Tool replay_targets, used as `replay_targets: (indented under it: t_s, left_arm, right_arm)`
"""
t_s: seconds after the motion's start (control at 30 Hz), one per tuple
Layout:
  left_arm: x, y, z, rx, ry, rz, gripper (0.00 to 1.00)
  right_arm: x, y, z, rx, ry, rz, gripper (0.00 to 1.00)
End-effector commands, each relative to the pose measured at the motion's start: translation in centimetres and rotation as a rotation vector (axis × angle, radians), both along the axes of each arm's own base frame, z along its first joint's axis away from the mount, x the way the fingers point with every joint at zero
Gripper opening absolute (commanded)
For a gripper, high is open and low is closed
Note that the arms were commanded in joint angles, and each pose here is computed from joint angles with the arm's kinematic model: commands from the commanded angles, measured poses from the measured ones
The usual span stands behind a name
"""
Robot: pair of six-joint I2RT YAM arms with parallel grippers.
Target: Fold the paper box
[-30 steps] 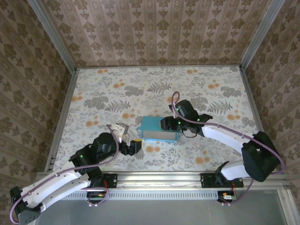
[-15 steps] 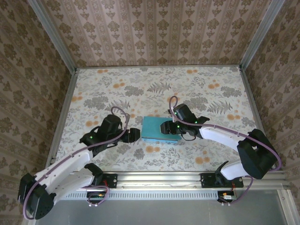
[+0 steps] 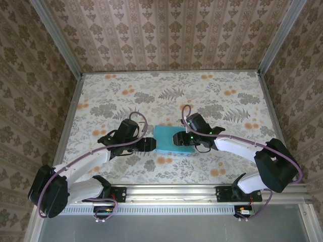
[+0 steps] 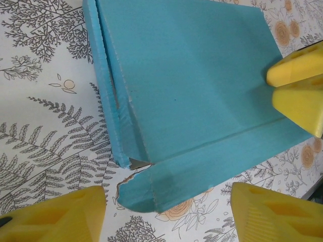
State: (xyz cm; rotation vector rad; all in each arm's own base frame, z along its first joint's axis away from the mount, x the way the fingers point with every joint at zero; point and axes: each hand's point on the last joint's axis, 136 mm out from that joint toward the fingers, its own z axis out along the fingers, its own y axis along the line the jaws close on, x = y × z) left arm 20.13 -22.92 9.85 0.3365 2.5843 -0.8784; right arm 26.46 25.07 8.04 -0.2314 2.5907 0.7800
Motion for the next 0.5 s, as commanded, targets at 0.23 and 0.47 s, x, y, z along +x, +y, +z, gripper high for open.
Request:
replay_targets:
  t_s: [0.23,0.47]
  left_arm:
    - [2.5,-2.2,0.9,-0.061,-0.017,-0.01,0.64]
    - [2.8,-3.1,0.1,-0.074,0.034,-0.017,0.59]
  right_arm:
    - [-0.2,0.0,-0.8,-0.015,0.007,-0.005,0.52]
    - [-0.2,0.1,-1.1,-0.017,0.009,-0.003,0.52]
